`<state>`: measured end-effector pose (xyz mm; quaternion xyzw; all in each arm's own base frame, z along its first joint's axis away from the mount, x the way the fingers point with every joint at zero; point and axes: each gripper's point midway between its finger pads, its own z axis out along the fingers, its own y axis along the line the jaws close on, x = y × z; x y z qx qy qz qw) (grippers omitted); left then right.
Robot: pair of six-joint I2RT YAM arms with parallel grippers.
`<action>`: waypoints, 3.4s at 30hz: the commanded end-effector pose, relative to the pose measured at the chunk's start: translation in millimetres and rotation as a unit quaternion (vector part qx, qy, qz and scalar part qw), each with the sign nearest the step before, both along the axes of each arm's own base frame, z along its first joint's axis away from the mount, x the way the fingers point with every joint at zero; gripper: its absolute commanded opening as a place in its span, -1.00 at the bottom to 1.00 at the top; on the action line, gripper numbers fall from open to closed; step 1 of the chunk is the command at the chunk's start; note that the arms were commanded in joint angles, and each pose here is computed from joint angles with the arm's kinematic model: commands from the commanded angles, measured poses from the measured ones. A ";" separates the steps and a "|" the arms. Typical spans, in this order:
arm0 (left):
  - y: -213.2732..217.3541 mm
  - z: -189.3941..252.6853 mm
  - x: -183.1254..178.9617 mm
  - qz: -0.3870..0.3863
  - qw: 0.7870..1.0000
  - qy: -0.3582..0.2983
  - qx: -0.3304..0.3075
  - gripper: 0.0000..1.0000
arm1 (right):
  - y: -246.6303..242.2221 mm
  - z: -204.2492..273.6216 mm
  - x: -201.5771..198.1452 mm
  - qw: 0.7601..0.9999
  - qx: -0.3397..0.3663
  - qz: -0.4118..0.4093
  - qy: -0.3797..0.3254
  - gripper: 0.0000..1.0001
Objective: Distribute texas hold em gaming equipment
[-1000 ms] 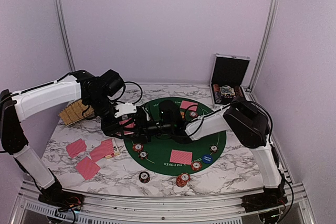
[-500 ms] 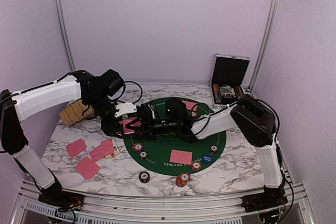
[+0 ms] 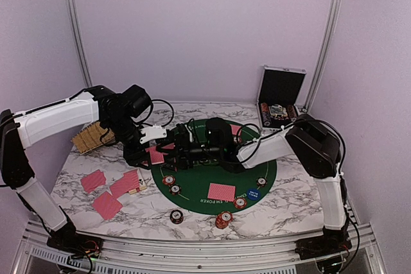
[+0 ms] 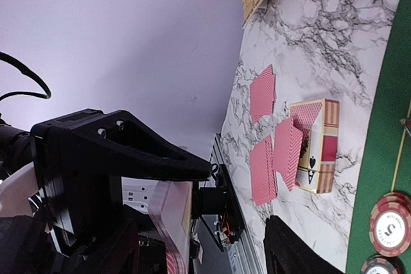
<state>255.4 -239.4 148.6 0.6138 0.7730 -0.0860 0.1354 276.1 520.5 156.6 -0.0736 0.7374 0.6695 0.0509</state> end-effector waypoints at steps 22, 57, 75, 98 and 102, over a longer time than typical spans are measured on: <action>3.4 3.9 -7.1 0.000 1.000 0.012 0.000 0.25 | 45.9 -13.6 -1.6 0.998 0.020 0.029 0.044 0.33; 7.9 -1.9 -8.0 0.001 1.000 0.014 0.012 0.25 | -23.9 15.5 29.5 0.997 0.034 -0.062 0.014 -0.48; 8.7 -3.9 -8.5 0.002 1.000 0.016 0.014 0.25 | -18.9 27.1 -0.1 0.999 0.039 -0.020 0.000 -0.49; 9.3 -6.5 -7.9 0.005 1.000 0.018 0.018 0.25 | -16.0 26.8 -16.3 0.999 0.029 -0.001 -0.013 -0.80; 9.0 -6.6 -7.7 0.007 1.000 0.019 0.018 0.25 | -19.4 28.1 -13.9 1.000 0.019 -0.008 -0.022 -0.91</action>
